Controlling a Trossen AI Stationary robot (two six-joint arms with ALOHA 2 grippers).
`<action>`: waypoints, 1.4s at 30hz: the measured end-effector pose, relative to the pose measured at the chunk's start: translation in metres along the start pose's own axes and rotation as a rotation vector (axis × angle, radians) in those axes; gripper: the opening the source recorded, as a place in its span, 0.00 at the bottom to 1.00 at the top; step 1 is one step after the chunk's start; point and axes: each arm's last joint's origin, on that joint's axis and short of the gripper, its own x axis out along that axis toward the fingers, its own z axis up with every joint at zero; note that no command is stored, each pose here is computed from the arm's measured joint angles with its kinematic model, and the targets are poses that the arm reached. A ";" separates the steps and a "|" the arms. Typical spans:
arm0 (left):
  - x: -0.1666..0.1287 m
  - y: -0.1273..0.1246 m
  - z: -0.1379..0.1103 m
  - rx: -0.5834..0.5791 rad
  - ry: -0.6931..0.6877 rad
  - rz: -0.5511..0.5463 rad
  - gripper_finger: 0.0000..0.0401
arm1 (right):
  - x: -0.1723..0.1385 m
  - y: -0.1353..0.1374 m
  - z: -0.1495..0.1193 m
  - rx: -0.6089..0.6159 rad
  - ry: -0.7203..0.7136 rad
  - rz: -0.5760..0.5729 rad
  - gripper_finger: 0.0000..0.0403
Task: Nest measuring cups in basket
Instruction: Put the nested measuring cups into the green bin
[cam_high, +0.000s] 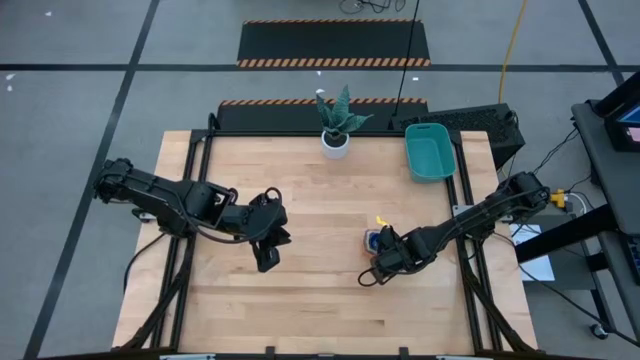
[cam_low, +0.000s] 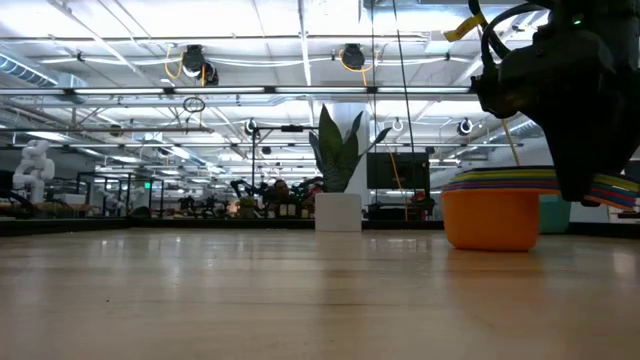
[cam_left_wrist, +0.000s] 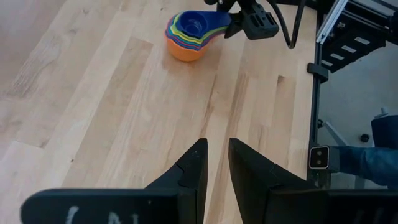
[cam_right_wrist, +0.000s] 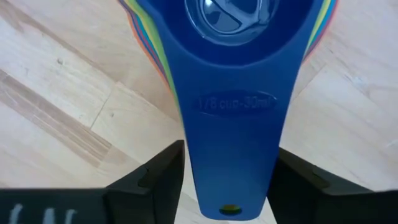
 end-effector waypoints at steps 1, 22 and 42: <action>0.000 0.000 0.000 -0.002 0.000 0.000 0.17 | 0.000 0.000 0.000 -0.002 0.000 0.000 0.46; 0.000 -0.001 0.000 -0.010 0.001 -0.002 0.17 | 0.020 -0.010 0.003 0.010 -0.006 0.015 0.46; 0.000 0.000 0.000 -0.020 0.001 -0.001 0.17 | 0.019 -0.007 0.003 -0.017 -0.014 0.049 0.33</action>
